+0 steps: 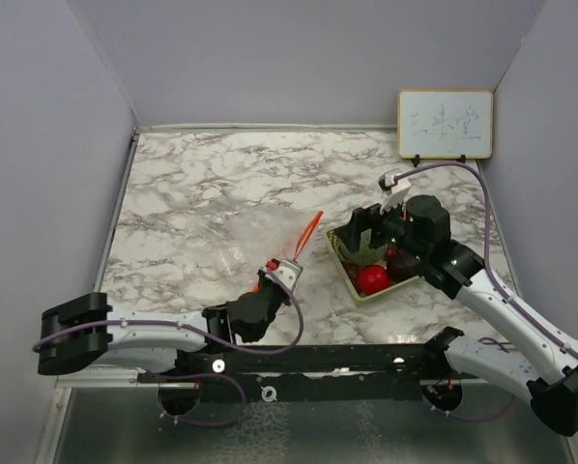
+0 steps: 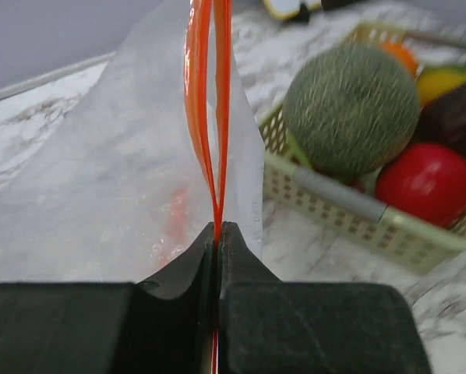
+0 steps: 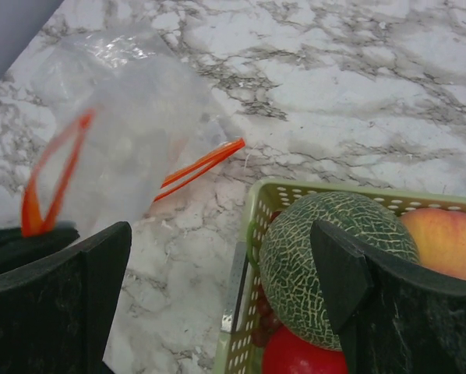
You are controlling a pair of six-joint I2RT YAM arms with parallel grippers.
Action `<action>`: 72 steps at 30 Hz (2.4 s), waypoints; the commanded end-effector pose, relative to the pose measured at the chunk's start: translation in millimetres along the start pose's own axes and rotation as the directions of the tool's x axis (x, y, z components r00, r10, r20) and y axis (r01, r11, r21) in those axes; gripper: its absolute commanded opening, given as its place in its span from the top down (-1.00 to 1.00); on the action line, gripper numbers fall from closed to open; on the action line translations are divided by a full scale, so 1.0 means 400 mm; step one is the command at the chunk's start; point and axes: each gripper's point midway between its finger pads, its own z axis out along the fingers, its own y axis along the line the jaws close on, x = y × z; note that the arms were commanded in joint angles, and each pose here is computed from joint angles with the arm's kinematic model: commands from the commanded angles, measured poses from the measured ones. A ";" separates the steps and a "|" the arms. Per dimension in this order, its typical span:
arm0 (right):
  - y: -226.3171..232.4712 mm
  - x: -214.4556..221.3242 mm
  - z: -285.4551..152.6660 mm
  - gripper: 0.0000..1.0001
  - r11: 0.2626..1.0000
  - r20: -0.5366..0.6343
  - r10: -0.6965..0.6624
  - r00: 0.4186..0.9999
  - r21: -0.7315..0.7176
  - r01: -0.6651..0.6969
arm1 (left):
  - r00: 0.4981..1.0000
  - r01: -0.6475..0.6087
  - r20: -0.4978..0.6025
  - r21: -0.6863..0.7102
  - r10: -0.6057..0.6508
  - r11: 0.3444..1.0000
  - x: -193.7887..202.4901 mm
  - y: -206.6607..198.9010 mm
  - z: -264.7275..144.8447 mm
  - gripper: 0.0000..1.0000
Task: Place the food in the zip-top bag and seal the zipper
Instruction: Pick up the zipper food storage bag at the center of the board, then open the zipper of the food storage bag.
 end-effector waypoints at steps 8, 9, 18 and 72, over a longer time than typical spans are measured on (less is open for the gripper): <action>0.206 -0.027 -0.068 -0.88 0.884 0.090 -0.028 0.996 -0.463 0.067 | 0.922 0.351 0.125 0.128 -0.366 0.928 -0.161 0.009 -0.063 1.00; 0.219 -0.035 -0.069 -0.88 0.871 0.096 -0.021 0.995 -0.487 0.065 | 0.922 0.351 0.123 0.127 -0.366 0.928 -0.158 0.006 -0.060 1.00; 0.278 -0.034 -0.005 -0.89 0.874 0.079 0.007 0.997 -0.485 0.032 | 0.923 0.336 0.138 0.162 -0.359 0.928 -0.190 -0.044 -0.026 1.00; 0.178 -0.017 0.058 0.95 0.987 0.029 0.074 0.997 -0.145 -0.069 | 0.896 0.355 0.201 0.208 -0.395 0.911 -0.253 -0.001 -0.074 -0.37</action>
